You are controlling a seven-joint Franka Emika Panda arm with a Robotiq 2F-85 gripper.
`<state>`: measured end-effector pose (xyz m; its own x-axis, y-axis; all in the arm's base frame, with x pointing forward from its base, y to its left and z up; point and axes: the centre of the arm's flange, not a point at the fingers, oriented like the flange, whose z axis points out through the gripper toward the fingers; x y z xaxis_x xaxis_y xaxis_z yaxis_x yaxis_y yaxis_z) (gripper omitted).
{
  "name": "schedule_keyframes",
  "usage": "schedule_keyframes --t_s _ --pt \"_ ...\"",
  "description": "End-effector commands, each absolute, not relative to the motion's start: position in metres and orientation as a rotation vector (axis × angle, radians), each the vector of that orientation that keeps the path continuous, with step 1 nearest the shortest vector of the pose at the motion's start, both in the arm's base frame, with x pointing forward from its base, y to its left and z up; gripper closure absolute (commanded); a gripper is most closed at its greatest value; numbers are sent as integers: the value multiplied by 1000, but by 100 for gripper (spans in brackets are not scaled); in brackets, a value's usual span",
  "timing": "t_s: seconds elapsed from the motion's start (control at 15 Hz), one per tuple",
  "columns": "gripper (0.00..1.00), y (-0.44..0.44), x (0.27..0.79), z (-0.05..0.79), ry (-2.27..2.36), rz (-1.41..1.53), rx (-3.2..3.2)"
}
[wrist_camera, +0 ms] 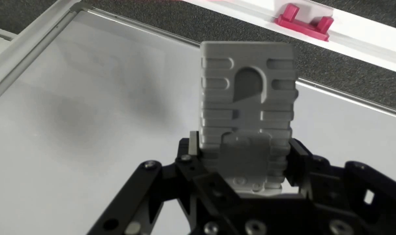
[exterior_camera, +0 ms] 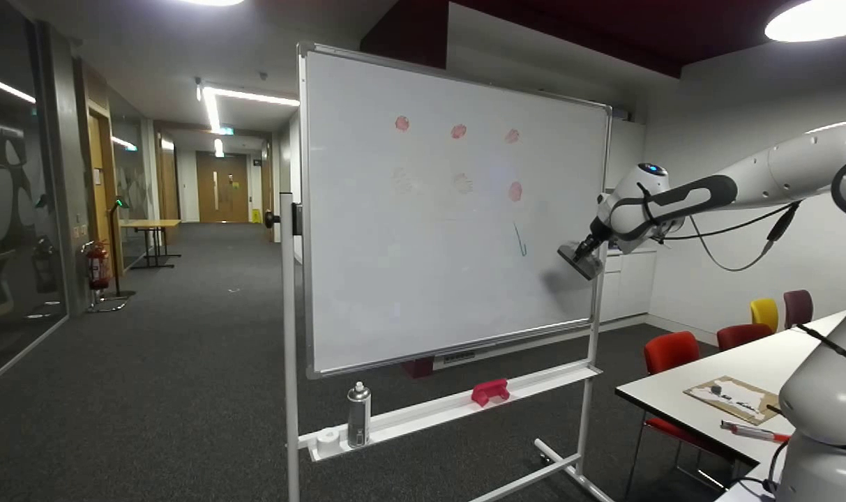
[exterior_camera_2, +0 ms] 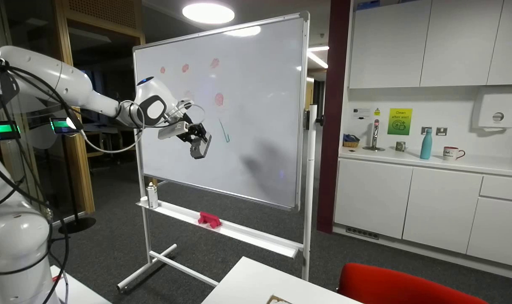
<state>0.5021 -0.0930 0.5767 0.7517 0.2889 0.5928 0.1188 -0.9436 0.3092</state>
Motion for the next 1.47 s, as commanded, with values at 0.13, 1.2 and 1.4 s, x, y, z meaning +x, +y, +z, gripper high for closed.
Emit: schedule_keyframes --t_s 0.13,1.2,1.4 --pt "65 -89 516 584 313 1253 2577" --pt "65 -81 586 596 311 1601 2347" --pt "65 -83 603 595 316 1605 2311"
